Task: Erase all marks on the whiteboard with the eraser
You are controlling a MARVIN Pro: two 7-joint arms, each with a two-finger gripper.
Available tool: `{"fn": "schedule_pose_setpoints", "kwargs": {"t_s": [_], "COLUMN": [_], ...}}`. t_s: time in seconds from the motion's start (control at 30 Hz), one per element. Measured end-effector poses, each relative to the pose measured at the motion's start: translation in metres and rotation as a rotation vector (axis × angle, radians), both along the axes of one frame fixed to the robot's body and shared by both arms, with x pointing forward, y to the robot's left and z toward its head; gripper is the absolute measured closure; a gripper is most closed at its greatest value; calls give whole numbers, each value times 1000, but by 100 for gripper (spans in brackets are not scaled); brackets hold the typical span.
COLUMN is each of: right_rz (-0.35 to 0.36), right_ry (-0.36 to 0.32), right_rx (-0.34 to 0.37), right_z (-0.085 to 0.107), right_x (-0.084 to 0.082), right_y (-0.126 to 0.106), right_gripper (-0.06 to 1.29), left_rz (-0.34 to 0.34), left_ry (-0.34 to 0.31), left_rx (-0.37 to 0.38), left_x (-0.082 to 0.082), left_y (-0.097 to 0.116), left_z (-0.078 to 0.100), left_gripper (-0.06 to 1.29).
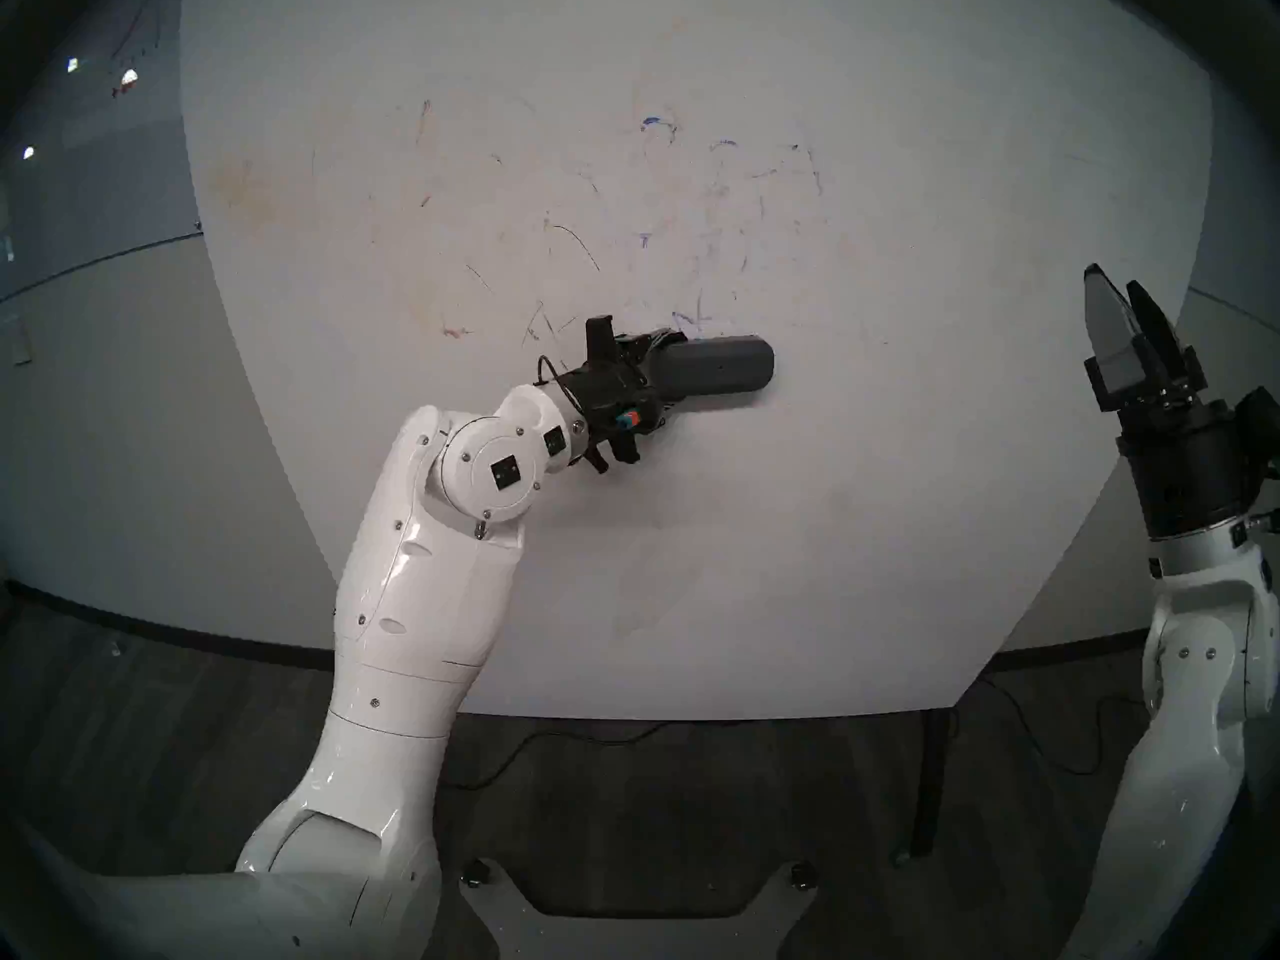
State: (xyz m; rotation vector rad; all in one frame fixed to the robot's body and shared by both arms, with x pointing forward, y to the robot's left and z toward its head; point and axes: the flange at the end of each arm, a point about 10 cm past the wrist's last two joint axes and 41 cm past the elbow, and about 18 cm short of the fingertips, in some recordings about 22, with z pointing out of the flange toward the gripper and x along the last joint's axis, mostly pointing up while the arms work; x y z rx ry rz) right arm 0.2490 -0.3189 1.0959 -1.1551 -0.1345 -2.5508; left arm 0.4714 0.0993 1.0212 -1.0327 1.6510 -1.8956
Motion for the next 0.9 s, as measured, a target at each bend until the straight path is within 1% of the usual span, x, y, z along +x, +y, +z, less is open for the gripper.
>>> {"fn": "schedule_pose_setpoints", "kwargs": {"t_s": [0.37,0.9], "right_rz": [0,16], "right_ry": [1,2], "right_rx": [4,10], "right_z": [0,-1], "right_x": [0,2], "right_y": [0,4], "right_gripper": [2,2], "left_rz": [7,-19], "left_ry": [-21,-83], "left_rx": [20,113], "left_x": [1,5], "left_y": [0,0], "left_z": [-1,9], "left_gripper": [58,58]}}
